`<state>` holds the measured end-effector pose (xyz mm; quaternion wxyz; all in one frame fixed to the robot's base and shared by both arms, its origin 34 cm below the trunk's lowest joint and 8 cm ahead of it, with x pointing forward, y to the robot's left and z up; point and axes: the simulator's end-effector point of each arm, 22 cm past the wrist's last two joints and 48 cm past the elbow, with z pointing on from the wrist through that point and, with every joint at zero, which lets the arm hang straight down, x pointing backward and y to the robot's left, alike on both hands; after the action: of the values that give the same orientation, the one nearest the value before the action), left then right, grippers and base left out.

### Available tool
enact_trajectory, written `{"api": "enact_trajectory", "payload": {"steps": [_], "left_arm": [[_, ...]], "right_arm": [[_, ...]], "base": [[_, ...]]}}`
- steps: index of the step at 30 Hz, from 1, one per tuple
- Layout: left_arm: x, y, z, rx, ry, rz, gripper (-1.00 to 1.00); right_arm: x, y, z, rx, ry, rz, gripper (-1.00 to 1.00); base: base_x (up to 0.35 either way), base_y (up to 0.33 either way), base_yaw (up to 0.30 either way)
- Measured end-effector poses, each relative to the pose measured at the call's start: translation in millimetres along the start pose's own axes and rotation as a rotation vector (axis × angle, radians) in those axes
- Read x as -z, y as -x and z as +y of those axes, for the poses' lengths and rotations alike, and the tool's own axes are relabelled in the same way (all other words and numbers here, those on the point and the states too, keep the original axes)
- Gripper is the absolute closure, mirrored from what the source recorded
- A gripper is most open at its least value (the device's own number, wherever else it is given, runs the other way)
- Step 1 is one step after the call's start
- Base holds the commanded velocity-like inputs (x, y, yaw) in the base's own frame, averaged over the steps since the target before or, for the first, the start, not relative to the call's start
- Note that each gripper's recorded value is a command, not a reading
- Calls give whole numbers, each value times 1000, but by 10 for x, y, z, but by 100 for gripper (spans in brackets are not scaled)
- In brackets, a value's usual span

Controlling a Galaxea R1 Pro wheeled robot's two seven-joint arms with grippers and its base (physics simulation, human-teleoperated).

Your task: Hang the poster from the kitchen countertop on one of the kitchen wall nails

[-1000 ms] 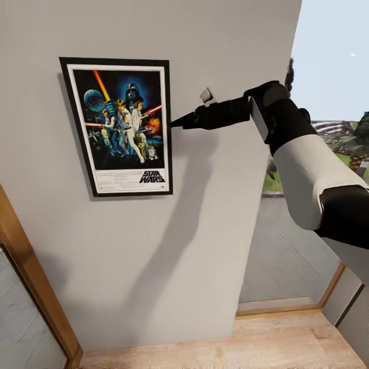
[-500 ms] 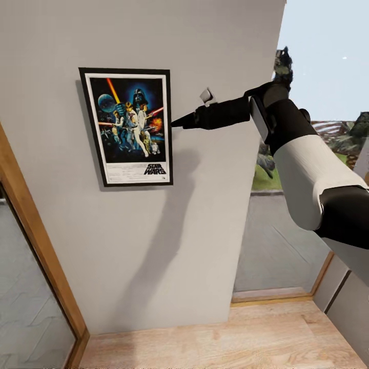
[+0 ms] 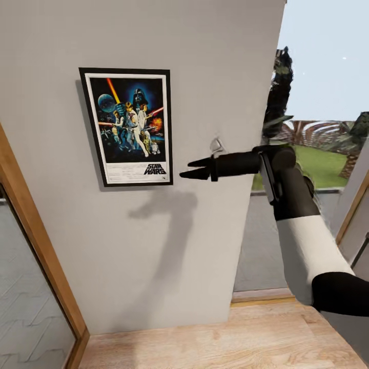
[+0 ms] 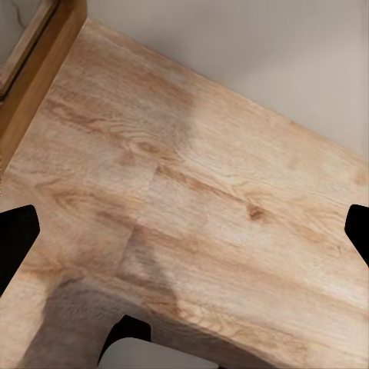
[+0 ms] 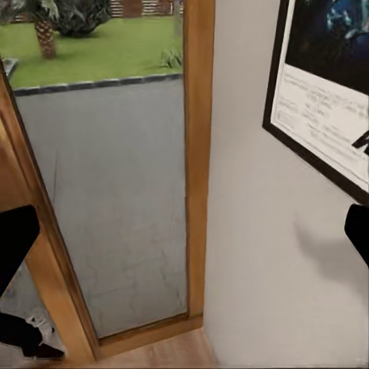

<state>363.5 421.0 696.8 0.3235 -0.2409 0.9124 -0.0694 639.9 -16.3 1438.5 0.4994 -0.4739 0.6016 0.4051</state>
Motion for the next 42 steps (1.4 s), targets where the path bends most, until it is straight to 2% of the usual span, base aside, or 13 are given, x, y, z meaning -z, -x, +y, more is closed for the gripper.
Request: {"api": "enact_trajectory", "payload": {"steps": [7, 12, 15, 17, 18, 19, 21, 23, 25, 26, 27, 36, 42], "left_arm": [[9, 32, 48, -4, 6, -3, -100], [13, 40, 62, -5, 8, -4, -100], [15, 44, 67, -5, 9, -4, -100], [19, 59, 87, -7, 11, -6, -100], [22, 71, 100, -8, 12, -7, -100], [22, 72, 102, -9, 12, -7, -100], [23, 74, 104, -9, 13, -8, -100], [22, 73, 103, -8, 13, -8, -100], [22, 68, 99, -7, 13, -7, -100], [18, 56, 84, -6, 11, -6, -100], [18, 53, 80, -5, 10, -5, -100], [9, 20, 31, -10, 1, 0, -100], [-10, -61, -75, -28, -17, 16, -100]], "right_arm": [[112, -1115, 144, -156, 34, -33, -100], [149, -1867, 257, -217, 28, -45, -100], [147, -2372, 401, -268, 27, -35, -100], [183, -3064, 634, -329, 16, -26, -100], [344, -3708, 763, -372, -32, -31, -100], [481, -4355, 1078, -493, -57, -5, -100], [631, -4560, 1018, -513, -95, -7, -100], [1162, -5555, 1279, -674, -191, 28, -100], [1447, -6054, 1507, -762, -241, 57, -100], [1671, -6523, 1655, -844, -343, 115, -100], [1727, -6666, 1678, -870, -386, 137, -100], [2252, -7597, 1608, -940, -797, 372, -100], [2349, -7708, 1599, -939, -860, 411, -100]], "base": [[0, 0, 0], [0, 0, 0], [0, 0, 0], [0, 0, 0], [0, 0, 0], [0, 0, 0], [0, 0, 0], [0, 0, 0], [0, 0, 0], [0, 0, 0], [0, 0, 0], [0, 0, 0], [0, 0, 0]]}}
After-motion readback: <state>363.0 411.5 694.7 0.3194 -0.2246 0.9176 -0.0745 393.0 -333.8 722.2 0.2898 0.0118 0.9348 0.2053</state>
